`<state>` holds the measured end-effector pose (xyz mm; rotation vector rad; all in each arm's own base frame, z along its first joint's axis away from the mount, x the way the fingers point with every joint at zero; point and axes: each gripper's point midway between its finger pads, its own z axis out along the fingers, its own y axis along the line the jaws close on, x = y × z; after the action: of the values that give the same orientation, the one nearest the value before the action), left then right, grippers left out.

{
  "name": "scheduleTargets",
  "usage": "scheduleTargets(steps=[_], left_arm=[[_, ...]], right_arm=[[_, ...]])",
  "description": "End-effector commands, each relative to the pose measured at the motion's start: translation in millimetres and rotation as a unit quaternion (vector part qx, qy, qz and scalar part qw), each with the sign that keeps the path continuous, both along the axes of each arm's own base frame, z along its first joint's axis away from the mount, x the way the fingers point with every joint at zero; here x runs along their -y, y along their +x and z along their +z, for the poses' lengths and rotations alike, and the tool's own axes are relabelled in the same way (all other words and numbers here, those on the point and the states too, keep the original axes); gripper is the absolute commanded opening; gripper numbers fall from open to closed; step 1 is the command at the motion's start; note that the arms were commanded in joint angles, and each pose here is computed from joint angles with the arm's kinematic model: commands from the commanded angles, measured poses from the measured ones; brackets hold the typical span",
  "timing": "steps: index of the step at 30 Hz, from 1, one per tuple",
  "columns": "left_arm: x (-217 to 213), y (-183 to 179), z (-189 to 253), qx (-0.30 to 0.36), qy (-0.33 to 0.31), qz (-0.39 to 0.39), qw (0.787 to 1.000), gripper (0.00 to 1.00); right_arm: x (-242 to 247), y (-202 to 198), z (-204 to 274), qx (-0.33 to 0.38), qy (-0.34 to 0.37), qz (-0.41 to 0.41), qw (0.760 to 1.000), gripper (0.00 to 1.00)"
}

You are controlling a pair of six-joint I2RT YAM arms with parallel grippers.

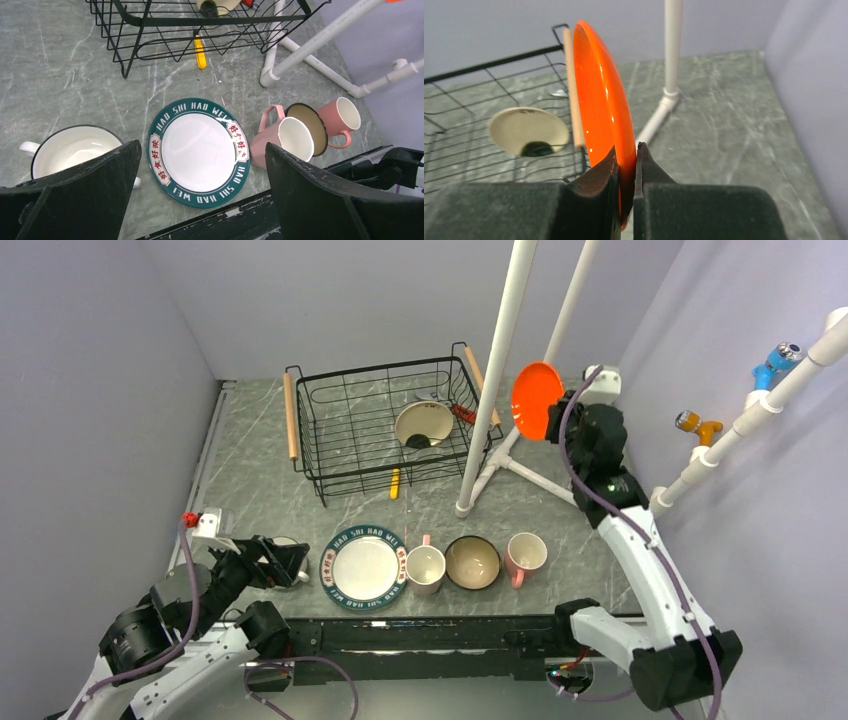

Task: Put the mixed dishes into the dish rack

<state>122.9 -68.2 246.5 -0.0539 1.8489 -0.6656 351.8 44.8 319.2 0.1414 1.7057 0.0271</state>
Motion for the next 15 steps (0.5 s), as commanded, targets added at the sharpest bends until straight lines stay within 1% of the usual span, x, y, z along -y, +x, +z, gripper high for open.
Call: scheduleTargets(steps=[1,4,5,7,9,11,13,15], left_arm=[[4.1,2.7,7.6,0.005,0.003,-0.004,1.0,0.99],[3.7,2.8,8.2,0.007,0.0,-0.003,1.0,0.99],[3.6,2.5,8.4,0.007,0.0,-0.004,1.0,0.99],[3.8,2.2,8.9,0.009,-0.002,-0.006,1.0,0.99],[3.3,1.4,9.6,0.012,-0.005,-0.007,1.0,0.99],[2.4,0.8,10.3,0.014,-0.009,-0.006,1.0,0.99],[2.1,0.7,11.0,0.017,-0.01,-0.006,1.0,0.99],[2.0,0.2,11.5,0.018,-0.011,-0.007,1.0,0.99]], right_arm=[[-39.1,23.4,48.3,0.041,0.085,0.146,0.985,0.0],[-57.8,43.3,45.0,0.021,0.079,0.231,0.97,0.0],[-60.8,46.4,50.0,0.025,0.07,0.251,0.965,0.0],[-71.7,58.8,45.5,0.027,0.057,0.301,0.952,0.0],[-80.0,68.0,47.5,0.046,0.053,0.344,0.936,0.0],[-84.9,78.5,46.9,0.053,0.066,0.379,0.922,0.0],[-94.9,85.2,48.2,0.063,0.069,0.426,0.9,0.0],[-103.4,92.3,49.3,0.068,0.07,0.457,0.884,0.0]])
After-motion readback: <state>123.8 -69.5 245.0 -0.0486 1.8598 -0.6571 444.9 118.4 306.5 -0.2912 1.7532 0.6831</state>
